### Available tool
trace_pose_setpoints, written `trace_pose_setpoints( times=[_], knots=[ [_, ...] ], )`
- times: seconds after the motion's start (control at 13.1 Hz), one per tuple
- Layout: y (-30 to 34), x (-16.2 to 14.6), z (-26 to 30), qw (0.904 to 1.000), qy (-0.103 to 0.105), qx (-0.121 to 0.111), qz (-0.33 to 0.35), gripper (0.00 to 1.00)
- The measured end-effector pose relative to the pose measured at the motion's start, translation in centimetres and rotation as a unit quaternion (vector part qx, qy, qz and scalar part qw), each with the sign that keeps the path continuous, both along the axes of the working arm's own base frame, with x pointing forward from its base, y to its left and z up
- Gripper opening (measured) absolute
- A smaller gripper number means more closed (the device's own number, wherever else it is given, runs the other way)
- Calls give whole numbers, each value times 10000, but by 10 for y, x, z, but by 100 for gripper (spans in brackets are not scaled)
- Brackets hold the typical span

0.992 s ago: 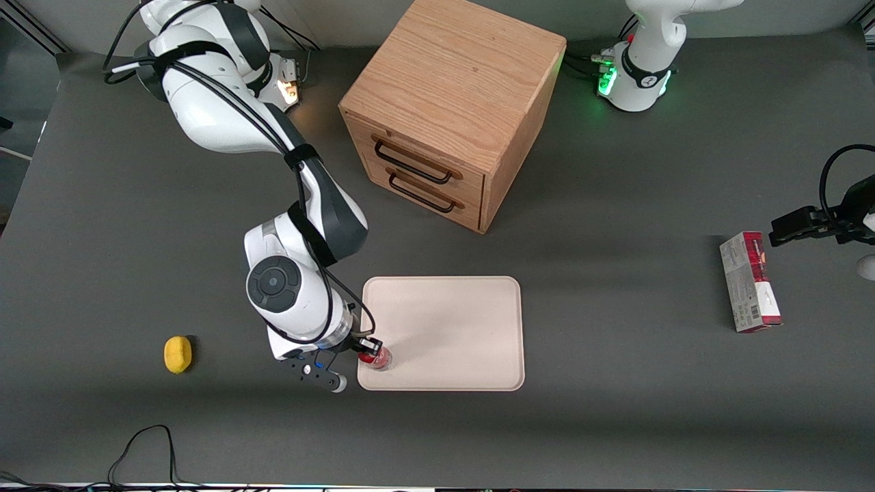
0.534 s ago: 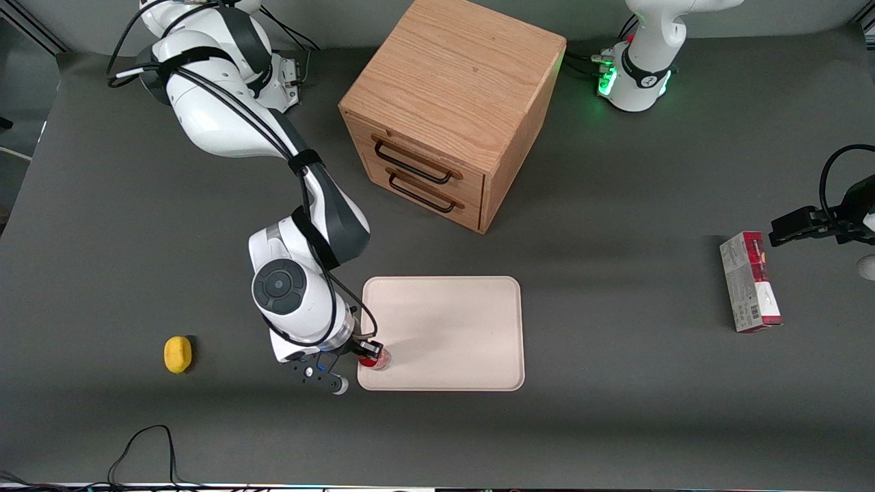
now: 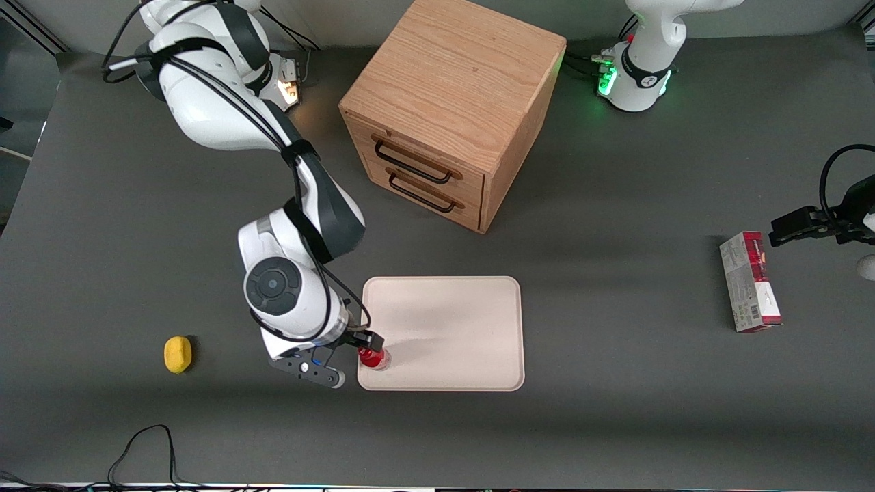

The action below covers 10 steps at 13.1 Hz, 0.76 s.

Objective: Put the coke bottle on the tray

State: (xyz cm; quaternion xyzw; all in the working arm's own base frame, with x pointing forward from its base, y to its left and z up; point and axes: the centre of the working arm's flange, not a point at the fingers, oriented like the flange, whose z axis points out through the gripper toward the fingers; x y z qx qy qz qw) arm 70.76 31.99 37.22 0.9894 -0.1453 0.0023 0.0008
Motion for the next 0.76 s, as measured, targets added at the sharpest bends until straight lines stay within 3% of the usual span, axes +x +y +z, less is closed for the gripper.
trace_pose_setpoints(
  times=[0.31, 0.61, 0.76],
  knots=[
    [-84, -34, 69, 9979, 228, -83, 599, 100],
    [-192, -128, 123, 9913, 346, -129, 1260, 100],
    [-241, -178, 135, 9894, 327, -19, 1411, 100]
  ],
)
